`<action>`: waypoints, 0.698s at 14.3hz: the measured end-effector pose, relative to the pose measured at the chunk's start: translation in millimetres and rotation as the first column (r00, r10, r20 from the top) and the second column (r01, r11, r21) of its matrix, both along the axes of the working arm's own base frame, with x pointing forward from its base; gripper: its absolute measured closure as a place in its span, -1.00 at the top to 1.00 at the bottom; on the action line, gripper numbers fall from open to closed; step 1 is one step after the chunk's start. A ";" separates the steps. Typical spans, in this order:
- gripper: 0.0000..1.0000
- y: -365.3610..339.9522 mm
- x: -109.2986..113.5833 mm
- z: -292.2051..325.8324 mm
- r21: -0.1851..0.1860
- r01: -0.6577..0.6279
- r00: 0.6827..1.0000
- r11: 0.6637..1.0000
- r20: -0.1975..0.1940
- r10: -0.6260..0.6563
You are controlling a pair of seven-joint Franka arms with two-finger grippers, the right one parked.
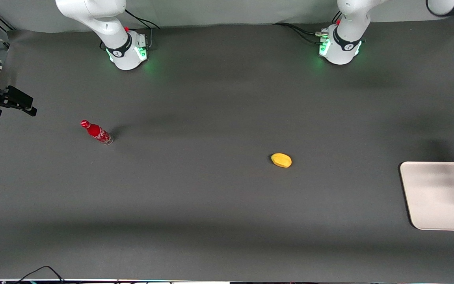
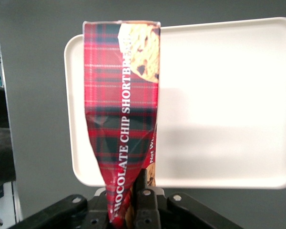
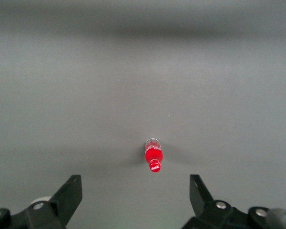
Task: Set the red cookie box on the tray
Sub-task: 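Lower the box onto the tray and open the left gripper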
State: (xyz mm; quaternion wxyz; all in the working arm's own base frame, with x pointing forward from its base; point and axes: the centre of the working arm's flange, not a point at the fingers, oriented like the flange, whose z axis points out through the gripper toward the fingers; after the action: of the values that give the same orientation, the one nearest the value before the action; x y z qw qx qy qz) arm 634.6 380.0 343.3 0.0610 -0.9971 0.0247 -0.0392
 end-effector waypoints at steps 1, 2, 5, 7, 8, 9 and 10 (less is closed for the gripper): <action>-0.76 9.7 4.6 -16.5 0.004 -0.001 1.000 1.000 0.009 0.001; -0.76 17.2 8.7 -32.8 0.010 -0.004 1.000 1.000 0.016 0.004; -0.76 41.4 15.9 -64.0 0.011 -0.008 0.999 1.000 0.031 0.008; -0.76 56.1 18.3 -76.5 0.016 -0.010 0.999 1.000 0.040 0.009; -0.76 61.0 18.6 -83.6 0.017 -0.012 0.999 1.000 0.039 0.011; -0.76 64.4 18.9 -90.7 0.018 -0.011 0.999 1.000 0.038 0.011; -0.76 66.2 19.3 -97.1 0.017 -0.011 0.999 1.000 0.036 0.010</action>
State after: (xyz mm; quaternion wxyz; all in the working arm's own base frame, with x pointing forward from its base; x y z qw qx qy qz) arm 653.9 446.2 246.2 0.0702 -0.9957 0.0188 -0.0568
